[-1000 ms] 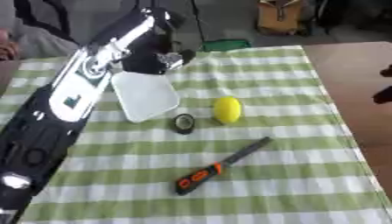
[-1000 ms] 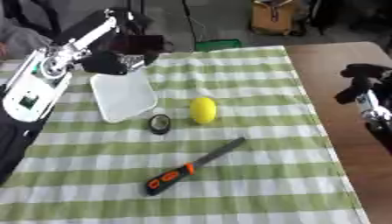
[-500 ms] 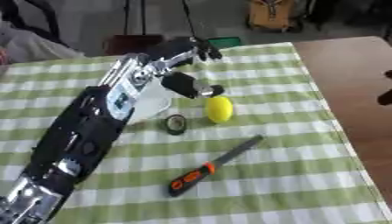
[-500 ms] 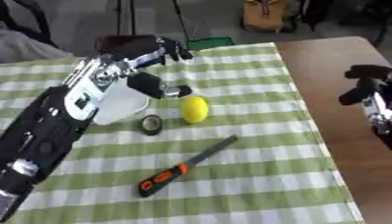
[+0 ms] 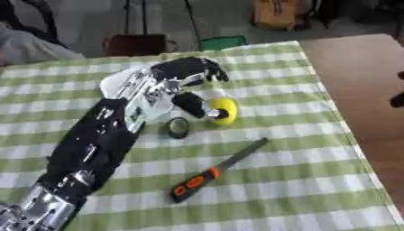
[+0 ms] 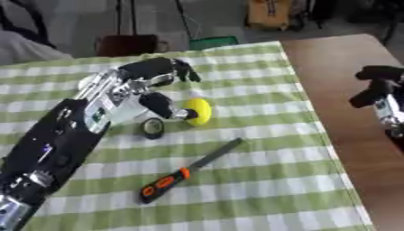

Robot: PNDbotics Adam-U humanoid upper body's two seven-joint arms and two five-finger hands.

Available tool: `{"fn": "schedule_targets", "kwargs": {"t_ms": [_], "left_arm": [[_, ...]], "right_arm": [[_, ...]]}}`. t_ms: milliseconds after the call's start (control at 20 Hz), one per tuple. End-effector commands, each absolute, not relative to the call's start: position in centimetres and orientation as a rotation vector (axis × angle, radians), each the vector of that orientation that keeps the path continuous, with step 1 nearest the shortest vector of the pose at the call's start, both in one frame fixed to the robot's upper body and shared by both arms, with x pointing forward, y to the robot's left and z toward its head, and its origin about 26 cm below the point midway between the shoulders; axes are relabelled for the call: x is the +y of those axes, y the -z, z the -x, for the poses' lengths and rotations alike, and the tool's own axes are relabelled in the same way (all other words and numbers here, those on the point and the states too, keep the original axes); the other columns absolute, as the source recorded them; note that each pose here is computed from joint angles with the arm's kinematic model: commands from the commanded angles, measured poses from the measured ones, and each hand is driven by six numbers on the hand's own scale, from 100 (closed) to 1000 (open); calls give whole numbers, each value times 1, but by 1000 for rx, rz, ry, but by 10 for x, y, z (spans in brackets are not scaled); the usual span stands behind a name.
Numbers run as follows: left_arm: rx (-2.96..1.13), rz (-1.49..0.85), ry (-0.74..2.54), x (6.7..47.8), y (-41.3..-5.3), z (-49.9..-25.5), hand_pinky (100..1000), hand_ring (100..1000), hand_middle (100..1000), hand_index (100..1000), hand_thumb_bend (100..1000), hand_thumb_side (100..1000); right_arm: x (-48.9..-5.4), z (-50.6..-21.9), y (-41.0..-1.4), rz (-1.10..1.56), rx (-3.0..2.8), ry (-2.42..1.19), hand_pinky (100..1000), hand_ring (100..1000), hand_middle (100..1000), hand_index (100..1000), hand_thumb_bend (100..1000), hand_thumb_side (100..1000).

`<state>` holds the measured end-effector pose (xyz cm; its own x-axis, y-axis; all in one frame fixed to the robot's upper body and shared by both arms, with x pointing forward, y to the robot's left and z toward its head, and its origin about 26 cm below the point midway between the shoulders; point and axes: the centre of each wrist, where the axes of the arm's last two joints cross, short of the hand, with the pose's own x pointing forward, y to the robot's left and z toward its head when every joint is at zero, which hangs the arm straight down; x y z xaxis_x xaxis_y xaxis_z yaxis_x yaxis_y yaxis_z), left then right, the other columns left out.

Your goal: Pick up objects on the table and place them in the box.

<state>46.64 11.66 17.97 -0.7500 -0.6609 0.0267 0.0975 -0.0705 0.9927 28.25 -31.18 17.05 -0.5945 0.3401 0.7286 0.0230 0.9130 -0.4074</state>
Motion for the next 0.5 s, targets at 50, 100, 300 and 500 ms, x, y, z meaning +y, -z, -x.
{"fn": "schedule_targets", "kwargs": {"t_ms": [50, 100, 300, 500], "left_arm": [[-1699, -631, 1886, 114, -184, -468, 676, 745, 747, 862, 544, 627], [-1698, -628, 1890, 113, -182, -468, 676, 745, 747, 862, 544, 627], [-1698, -629, 1896, 112, -178, -469, 676, 745, 747, 862, 544, 627], [-1728, -629, 1892, 107, -179, -467, 674, 754, 760, 861, 560, 590]], "right_arm": [[-311, -281, -181, 262, -2204, -472, 586, 562, 710, 787, 168, 615], [-311, -281, -181, 262, -2204, -472, 586, 562, 710, 787, 168, 615], [-311, -281, -181, 262, -2204, -471, 586, 562, 710, 787, 168, 615], [-311, -281, -181, 260, -2205, -474, 586, 561, 709, 788, 166, 616]]}}
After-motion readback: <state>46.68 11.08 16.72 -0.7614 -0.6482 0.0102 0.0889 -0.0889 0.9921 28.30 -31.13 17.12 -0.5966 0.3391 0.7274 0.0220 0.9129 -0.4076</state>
